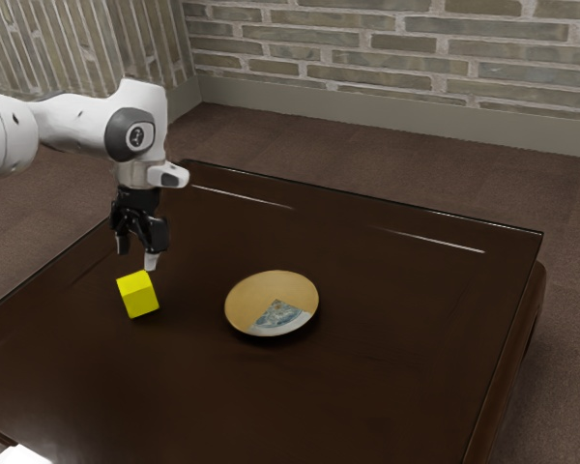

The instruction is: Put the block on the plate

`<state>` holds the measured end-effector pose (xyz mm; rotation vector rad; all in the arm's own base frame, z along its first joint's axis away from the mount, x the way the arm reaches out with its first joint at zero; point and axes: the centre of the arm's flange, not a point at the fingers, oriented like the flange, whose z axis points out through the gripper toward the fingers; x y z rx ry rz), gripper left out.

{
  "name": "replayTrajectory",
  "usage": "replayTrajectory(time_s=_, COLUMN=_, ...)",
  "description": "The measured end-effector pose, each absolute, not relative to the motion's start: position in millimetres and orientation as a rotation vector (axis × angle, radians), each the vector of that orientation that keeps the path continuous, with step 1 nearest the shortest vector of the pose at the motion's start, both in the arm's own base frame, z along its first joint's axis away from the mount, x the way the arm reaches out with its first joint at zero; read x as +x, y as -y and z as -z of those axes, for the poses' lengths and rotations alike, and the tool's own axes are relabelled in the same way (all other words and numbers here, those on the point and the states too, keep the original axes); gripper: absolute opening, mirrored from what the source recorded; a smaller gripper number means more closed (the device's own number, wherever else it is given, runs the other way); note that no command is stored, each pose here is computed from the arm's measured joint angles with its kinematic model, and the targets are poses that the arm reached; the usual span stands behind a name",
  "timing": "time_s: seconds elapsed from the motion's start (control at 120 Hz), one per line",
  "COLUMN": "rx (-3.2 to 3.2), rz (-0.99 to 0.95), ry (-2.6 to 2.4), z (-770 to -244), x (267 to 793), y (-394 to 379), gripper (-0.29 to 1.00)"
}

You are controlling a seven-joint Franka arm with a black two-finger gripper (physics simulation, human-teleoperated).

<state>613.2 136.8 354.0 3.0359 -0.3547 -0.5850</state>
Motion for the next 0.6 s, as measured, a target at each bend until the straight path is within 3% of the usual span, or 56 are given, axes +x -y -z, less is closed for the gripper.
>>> replayTrajectory(time_s=0.242, rx=2.935, rz=0.357, ry=0.488, z=-295.5, x=618.1, y=-197.0, gripper=0.7)
replayTrajectory(time_s=0.6, rx=2.828, rz=0.251, ry=0.871, z=-255.1, x=618.3, y=-202.2, gripper=0.68)
